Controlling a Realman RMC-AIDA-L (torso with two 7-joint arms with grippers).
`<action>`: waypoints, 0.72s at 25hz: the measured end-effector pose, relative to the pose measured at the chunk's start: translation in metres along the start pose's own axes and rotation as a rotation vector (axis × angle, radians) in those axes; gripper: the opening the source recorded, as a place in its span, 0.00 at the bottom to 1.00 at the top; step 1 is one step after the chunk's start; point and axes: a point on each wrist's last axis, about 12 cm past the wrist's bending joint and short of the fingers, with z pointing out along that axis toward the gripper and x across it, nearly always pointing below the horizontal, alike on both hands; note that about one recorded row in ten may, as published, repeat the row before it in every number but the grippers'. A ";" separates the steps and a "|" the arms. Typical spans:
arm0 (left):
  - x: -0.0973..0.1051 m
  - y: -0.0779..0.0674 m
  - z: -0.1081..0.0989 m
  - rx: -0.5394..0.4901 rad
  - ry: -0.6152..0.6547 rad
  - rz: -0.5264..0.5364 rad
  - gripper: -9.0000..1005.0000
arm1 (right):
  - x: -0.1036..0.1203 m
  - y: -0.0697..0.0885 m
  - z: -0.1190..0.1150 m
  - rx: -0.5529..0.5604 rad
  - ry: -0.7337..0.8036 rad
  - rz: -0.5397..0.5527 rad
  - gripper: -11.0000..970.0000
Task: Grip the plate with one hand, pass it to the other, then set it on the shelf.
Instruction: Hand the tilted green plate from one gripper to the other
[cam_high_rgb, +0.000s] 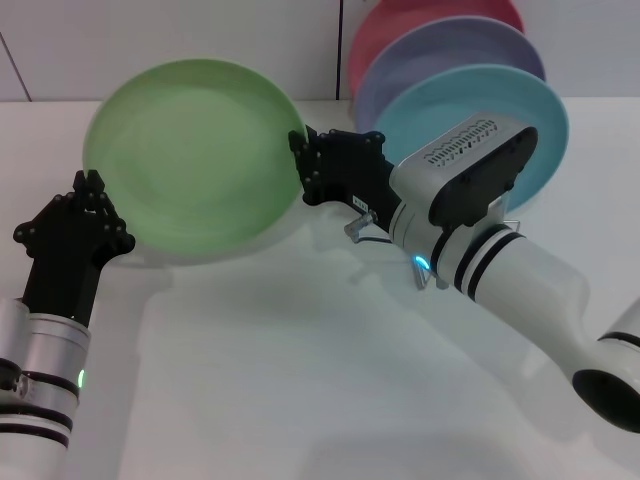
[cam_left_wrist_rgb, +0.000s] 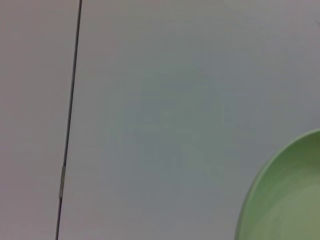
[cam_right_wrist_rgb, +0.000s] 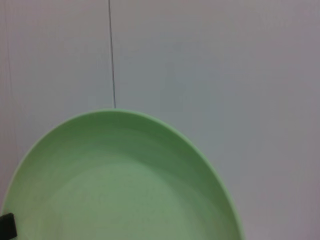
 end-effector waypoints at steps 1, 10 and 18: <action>0.000 0.000 0.000 0.000 0.000 0.000 0.04 | 0.000 0.000 0.000 -0.001 0.000 -0.001 0.08; 0.000 0.000 0.000 0.000 -0.001 0.000 0.04 | -0.001 -0.001 0.001 0.012 -0.002 0.012 0.07; -0.001 0.000 0.000 -0.001 -0.005 0.000 0.04 | -0.001 -0.002 0.001 0.016 -0.001 0.012 0.05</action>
